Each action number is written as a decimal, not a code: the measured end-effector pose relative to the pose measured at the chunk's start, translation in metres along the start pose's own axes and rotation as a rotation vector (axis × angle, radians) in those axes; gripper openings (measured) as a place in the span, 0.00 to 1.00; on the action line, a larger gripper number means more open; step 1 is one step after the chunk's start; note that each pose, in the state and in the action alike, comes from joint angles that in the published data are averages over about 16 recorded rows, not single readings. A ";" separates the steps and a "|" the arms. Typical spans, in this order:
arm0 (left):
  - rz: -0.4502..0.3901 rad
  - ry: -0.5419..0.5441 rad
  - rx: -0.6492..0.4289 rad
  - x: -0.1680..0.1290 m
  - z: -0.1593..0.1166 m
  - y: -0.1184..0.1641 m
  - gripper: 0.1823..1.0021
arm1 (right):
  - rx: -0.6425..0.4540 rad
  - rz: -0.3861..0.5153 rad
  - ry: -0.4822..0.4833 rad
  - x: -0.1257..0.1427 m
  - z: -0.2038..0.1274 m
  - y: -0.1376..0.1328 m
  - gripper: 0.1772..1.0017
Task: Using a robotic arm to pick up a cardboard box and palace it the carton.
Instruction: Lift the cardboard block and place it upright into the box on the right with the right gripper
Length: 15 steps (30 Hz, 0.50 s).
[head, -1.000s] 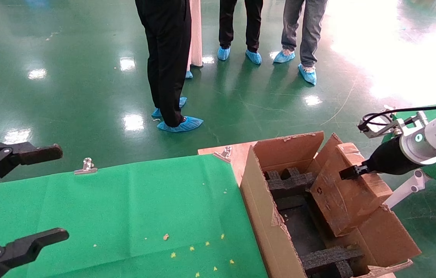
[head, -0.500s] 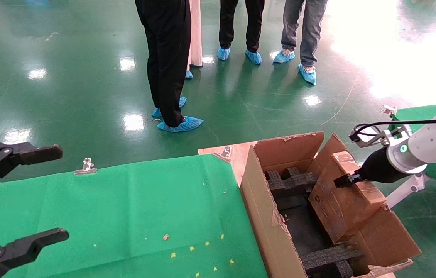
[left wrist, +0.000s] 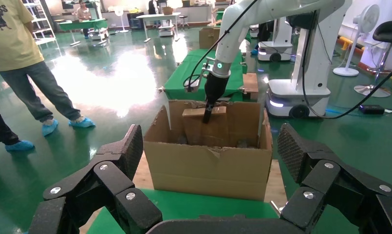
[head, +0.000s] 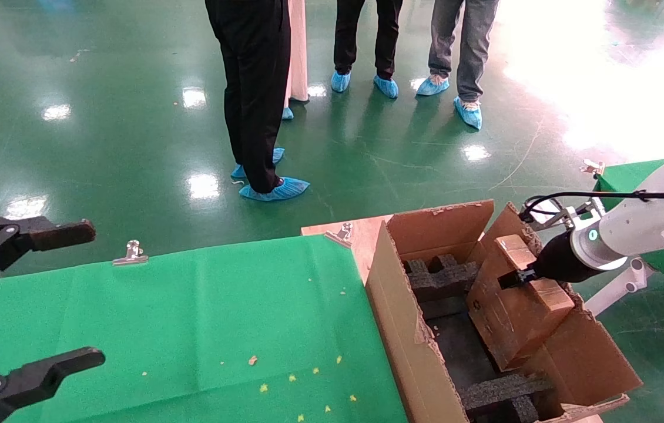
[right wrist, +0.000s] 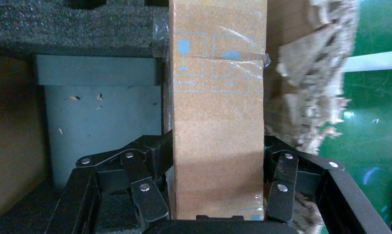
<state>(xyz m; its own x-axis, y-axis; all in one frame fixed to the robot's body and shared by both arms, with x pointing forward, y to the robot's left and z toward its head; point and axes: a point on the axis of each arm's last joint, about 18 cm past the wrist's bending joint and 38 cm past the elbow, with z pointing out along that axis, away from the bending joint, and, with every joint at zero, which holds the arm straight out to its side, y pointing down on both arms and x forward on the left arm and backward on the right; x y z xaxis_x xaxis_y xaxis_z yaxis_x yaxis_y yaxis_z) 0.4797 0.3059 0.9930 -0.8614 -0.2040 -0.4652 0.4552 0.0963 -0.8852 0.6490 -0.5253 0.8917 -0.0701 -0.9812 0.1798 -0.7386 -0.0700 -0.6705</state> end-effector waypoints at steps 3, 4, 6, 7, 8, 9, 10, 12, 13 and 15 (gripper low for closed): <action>0.000 0.000 0.000 0.000 0.000 0.000 1.00 | -0.007 -0.007 -0.002 -0.002 0.005 0.002 0.15; 0.000 0.000 0.000 0.000 0.000 0.000 1.00 | -0.009 -0.009 -0.003 -0.002 0.006 0.003 0.15; 0.000 0.000 0.000 0.000 0.000 0.000 1.00 | -0.015 -0.013 -0.004 -0.003 0.010 0.005 0.15; 0.000 0.000 0.000 0.000 0.000 0.000 1.00 | -0.018 -0.015 -0.005 -0.004 0.011 0.006 0.15; 0.000 0.000 0.000 0.000 0.000 0.000 1.00 | -0.021 -0.017 -0.006 -0.004 0.013 0.008 0.15; 0.000 0.000 0.000 0.000 0.000 0.000 1.00 | -0.025 -0.019 -0.007 -0.005 0.014 0.009 0.15; 0.000 0.000 0.000 0.000 0.000 0.000 1.00 | -0.028 -0.020 -0.008 -0.006 0.016 0.010 0.15; 0.000 0.000 0.000 0.000 0.000 0.000 1.00 | -0.036 -0.024 -0.010 -0.007 0.019 0.012 0.15; 0.000 0.000 0.000 0.000 0.000 0.000 1.00 | -0.040 -0.025 -0.011 -0.007 0.020 0.013 0.15; 0.000 0.000 0.000 0.000 0.000 0.000 1.00 | -0.048 -0.029 -0.014 -0.008 0.023 0.016 0.15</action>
<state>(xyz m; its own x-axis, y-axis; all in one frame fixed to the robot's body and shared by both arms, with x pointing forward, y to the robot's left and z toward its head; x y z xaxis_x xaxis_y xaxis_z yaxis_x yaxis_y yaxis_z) 0.4797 0.3059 0.9930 -0.8614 -0.2040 -0.4652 0.4552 0.0963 -0.8852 0.6531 -0.5223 0.8632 -0.0394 -0.9813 0.1883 -0.7714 -0.0899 -0.6300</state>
